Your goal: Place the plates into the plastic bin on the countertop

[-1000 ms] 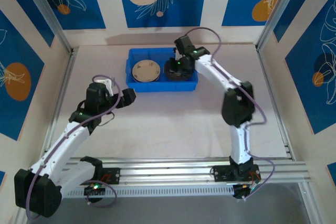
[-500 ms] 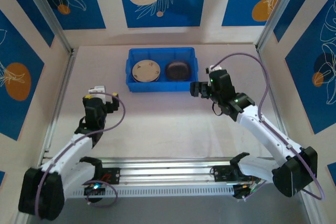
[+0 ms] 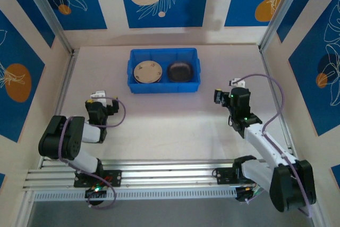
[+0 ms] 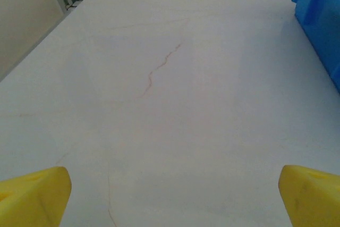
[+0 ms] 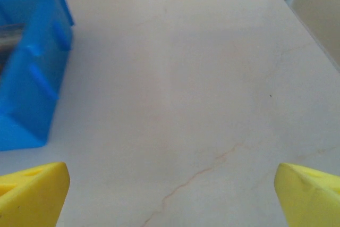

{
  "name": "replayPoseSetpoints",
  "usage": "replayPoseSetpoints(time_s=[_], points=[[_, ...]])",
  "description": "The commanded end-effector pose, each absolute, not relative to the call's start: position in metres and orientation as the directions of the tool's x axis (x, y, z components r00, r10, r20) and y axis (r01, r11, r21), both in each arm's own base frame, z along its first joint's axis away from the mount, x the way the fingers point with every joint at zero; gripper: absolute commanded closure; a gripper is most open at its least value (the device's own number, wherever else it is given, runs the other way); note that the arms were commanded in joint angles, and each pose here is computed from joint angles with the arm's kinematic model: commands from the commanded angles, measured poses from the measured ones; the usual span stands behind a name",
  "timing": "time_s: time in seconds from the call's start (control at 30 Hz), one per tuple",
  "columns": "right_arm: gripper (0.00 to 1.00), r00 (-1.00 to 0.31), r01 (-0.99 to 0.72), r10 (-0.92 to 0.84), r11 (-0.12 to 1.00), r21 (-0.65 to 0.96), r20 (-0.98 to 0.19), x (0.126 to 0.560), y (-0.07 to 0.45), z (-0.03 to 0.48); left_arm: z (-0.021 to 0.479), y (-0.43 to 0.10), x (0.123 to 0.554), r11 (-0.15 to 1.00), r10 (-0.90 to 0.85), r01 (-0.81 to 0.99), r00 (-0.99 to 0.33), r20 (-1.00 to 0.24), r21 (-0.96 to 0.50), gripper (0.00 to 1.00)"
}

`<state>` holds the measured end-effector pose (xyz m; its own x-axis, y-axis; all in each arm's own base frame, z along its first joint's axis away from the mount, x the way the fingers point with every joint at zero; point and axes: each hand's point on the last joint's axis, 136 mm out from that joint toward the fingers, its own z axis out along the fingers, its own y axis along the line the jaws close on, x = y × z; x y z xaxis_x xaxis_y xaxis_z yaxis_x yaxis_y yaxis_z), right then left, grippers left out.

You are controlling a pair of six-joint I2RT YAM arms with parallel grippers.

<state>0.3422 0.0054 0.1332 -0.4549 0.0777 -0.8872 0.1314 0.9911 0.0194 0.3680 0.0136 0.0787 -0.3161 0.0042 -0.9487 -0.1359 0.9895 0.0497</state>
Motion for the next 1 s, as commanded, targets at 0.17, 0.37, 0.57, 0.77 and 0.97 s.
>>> replayPoseSetpoints(time_s=[0.17,0.37,0.57,0.77,0.97], points=[[0.01,-0.304,0.063,0.142,0.99,0.129,-0.942,0.379,-0.001,0.123,0.099,0.008,0.381,0.995,0.012,-0.096,-0.246,-0.969,0.037,0.0],[0.01,-0.381,-0.023,0.088,0.994,0.105,-0.92,0.397,0.018,0.093,0.097,0.0,0.386,0.998,0.027,-0.052,-0.269,-0.963,0.043,0.0],[0.01,-0.367,-0.017,0.095,0.994,0.109,-0.925,0.397,0.015,0.095,0.095,-0.003,0.391,0.999,0.036,-0.028,-0.292,-0.956,0.046,0.0],[0.01,-0.384,-0.099,0.073,0.988,0.12,-0.921,0.397,0.027,0.092,0.094,-0.006,0.393,0.999,0.039,-0.013,-0.302,-0.953,0.045,0.0],[0.01,-0.393,-0.139,0.077,0.98,0.142,-0.916,0.396,0.031,0.094,0.094,-0.006,0.393,0.999,0.039,-0.01,-0.303,-0.952,0.044,0.0]])
